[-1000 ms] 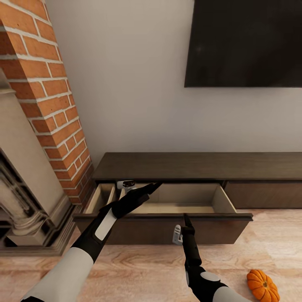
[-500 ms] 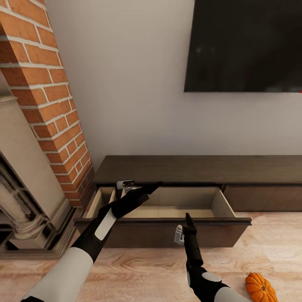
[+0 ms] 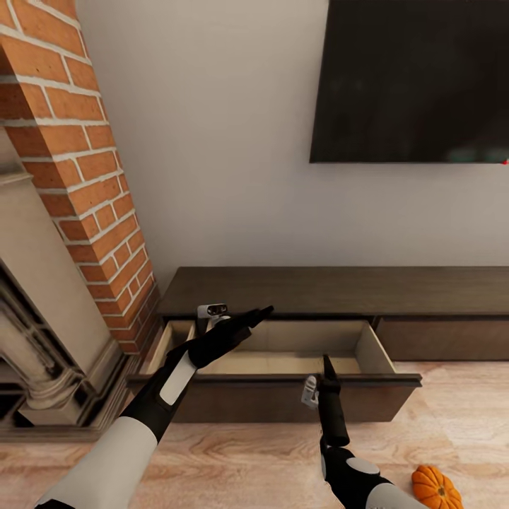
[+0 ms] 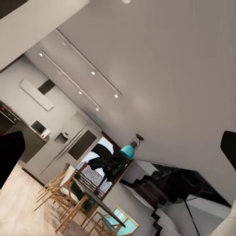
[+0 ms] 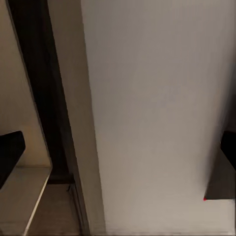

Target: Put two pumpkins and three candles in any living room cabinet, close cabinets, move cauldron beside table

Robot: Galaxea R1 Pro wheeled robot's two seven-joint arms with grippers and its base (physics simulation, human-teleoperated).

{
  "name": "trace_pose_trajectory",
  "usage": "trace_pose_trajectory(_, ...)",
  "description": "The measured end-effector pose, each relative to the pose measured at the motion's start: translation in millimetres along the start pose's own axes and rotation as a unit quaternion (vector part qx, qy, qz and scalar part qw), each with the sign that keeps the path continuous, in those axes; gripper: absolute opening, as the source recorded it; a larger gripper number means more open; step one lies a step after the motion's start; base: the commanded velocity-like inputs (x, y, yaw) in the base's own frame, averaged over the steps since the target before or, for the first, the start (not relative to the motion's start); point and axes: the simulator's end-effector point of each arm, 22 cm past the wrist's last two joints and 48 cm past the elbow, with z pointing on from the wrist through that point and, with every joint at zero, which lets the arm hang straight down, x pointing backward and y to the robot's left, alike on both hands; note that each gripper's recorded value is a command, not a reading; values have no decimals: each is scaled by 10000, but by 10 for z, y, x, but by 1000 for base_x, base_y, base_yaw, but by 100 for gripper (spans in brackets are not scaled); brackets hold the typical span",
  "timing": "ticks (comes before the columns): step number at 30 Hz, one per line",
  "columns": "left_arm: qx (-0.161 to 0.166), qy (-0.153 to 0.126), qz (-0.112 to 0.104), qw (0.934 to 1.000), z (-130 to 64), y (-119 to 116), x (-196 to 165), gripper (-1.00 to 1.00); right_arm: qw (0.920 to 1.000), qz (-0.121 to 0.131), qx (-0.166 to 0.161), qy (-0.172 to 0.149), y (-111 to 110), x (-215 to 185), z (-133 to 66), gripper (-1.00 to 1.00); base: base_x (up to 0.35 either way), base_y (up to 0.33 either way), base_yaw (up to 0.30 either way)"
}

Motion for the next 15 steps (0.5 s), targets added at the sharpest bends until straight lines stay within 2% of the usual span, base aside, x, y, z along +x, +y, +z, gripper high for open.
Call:
trace_pose_trajectory(3, -161, 6, 1, 9999, 43, 41, -40, 100, 9994, 103, 107, 319, -143, 236, 74, 100, 0, 0, 0)
trace_pose_trajectory(7, -297, 5, -3, 9996, 99, 61, -93, 100, 9960, 285, 489, 695, -522, 508, 240, 100, 0, 0, 0)
trace_pose_trajectory(11, -323, 13, -6, 9995, 152, 33, -141, 100, 9877, 539, 928, 1133, -957, 788, 383, 100, 0, 0, 0)
trace_pose_trajectory(13, -329, 12, -8, 9995, 177, 16, -167, 100, 9780, 747, 1205, 1529, -1227, 1067, 443, 100, 0, 0, 0)
trace_pose_trajectory(15, -332, 11, -11, 9994, 201, -2, -193, 100, 9716, 865, 1330, 1758, -1381, 1246, 467, 100, 0, 0, 0)
